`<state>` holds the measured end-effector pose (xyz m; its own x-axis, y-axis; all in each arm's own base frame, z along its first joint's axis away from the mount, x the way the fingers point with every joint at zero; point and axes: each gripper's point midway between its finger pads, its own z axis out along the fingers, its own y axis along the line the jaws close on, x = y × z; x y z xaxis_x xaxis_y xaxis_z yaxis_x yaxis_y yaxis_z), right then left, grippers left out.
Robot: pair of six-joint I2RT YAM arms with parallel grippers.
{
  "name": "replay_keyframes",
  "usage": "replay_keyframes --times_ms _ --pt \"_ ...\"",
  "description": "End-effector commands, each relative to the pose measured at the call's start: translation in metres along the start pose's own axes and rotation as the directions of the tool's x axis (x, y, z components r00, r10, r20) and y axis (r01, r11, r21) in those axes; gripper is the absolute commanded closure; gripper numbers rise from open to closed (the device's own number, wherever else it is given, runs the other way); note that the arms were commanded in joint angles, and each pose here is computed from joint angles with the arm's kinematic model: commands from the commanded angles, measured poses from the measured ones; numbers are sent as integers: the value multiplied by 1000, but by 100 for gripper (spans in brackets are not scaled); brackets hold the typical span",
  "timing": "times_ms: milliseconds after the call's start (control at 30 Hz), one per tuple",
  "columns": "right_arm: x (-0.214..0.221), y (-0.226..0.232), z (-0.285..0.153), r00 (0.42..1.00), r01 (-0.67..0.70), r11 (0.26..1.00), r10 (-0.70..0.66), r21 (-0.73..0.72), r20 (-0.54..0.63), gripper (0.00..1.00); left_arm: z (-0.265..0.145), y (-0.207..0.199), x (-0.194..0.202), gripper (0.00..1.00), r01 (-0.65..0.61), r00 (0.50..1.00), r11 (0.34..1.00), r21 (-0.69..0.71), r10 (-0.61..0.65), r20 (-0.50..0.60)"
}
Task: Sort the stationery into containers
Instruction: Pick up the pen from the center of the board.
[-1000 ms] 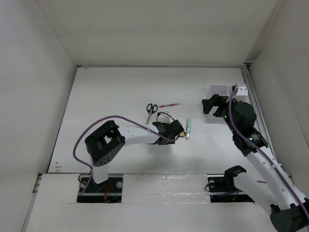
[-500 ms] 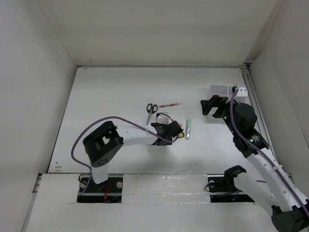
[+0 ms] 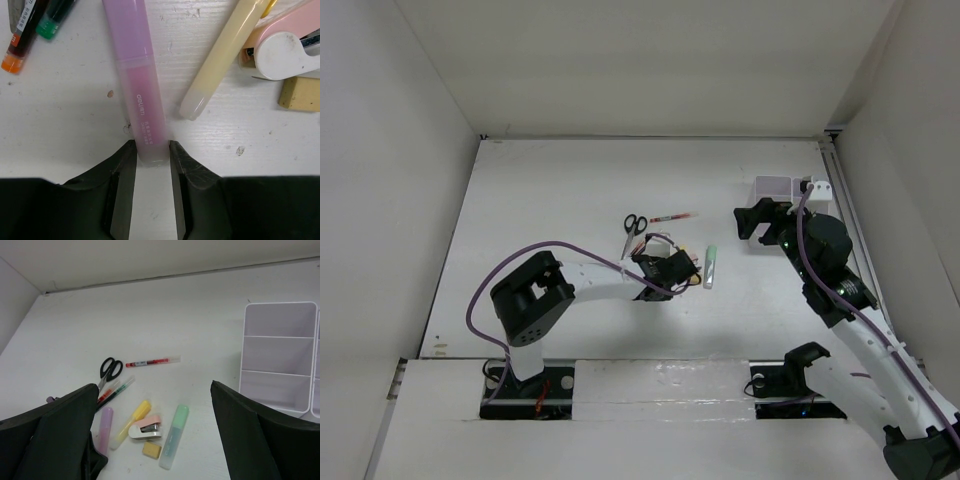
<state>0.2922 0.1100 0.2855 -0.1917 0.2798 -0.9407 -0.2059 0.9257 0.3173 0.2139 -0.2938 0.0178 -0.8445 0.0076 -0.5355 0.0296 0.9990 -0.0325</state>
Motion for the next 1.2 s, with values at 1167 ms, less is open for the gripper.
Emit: replay_keyframes --times_ms 1167 --pt "5 86 3 997 -62 889 32 -454 -74 0 -112 -13 -45 100 -65 961 979 194 9 276"
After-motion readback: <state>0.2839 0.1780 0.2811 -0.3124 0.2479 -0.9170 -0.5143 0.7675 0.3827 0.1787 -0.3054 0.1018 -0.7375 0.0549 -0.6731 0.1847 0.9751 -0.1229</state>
